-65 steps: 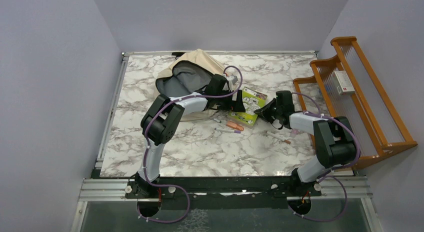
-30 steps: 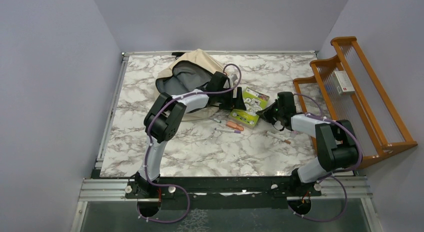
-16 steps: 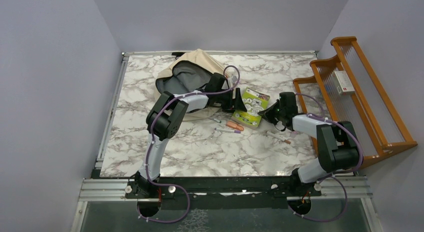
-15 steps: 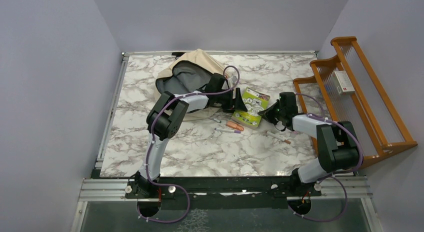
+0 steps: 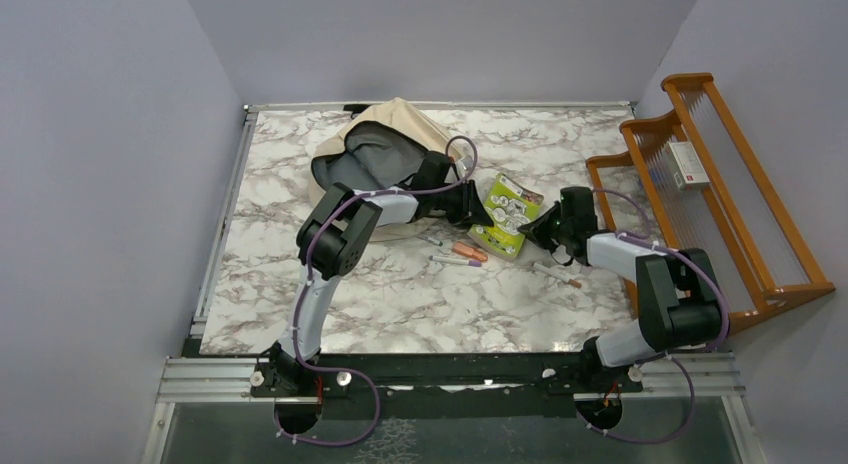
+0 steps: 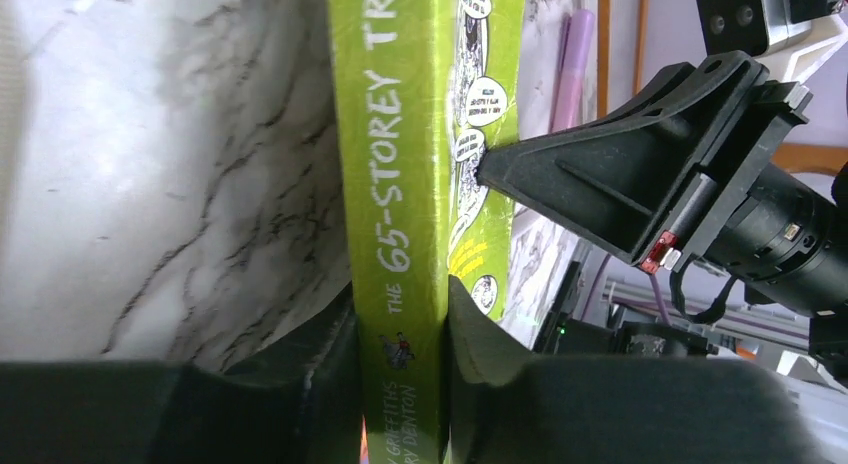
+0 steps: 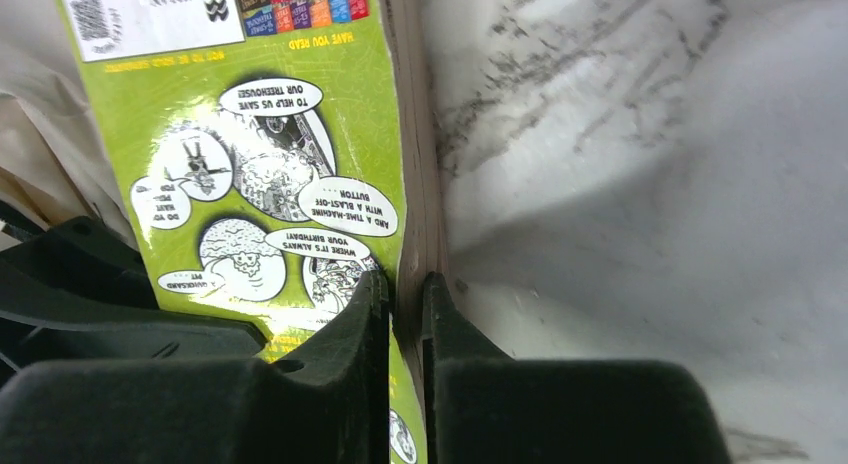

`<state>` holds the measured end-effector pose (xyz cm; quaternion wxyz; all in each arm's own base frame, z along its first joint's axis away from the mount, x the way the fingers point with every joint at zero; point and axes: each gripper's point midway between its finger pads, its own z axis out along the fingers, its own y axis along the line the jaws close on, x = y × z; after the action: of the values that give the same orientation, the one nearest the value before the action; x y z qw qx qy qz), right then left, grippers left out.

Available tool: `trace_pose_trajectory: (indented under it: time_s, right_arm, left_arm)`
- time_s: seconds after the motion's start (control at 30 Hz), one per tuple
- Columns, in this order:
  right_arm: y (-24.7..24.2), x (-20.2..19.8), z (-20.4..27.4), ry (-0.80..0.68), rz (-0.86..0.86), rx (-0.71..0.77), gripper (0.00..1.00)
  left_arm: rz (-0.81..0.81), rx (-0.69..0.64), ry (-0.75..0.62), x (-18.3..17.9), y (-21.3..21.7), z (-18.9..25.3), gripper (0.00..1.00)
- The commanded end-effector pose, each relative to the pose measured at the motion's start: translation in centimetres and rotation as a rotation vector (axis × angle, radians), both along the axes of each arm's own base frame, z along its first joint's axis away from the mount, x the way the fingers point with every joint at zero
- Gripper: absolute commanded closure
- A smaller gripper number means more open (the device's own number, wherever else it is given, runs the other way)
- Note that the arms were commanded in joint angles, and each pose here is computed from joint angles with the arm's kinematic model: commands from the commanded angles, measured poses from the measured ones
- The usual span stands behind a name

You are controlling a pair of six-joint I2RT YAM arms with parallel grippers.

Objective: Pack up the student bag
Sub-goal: Pick up the book from the center of the board.

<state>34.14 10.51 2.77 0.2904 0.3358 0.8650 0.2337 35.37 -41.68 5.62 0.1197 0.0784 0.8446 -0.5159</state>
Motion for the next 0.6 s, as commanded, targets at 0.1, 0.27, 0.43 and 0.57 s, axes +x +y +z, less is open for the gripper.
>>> trace_pose_trajectory:
  time_s: [0.1, 0.27, 0.43, 0.57]
  right_arm:
    - [-3.0, -4.8, -1.7, 0.110, -0.009, -0.170, 0.73]
    - [-4.4, -4.0, 1.7, -0.004, -0.060, -0.222, 0.54]
    - [-5.0, -3.4, 5.9, -0.127, -0.067, -0.255, 0.42]
    - [-5.6, -2.9, 10.3, -0.239, -0.037, -0.315, 0.33]
  left_arm:
    - [-0.130, -0.133, -0.120, -1.6, -3.1, 5.1, 0.94]
    - [-0.160, -0.124, -0.224, -1.0, -3.2, 7.3, 1.00]
    - [-0.161, -0.089, -0.398, 0.2, -2.7, 11.1, 1.00]
    - [-0.150, -0.039, -0.525, 0.9, -1.7, 13.8, 1.00]
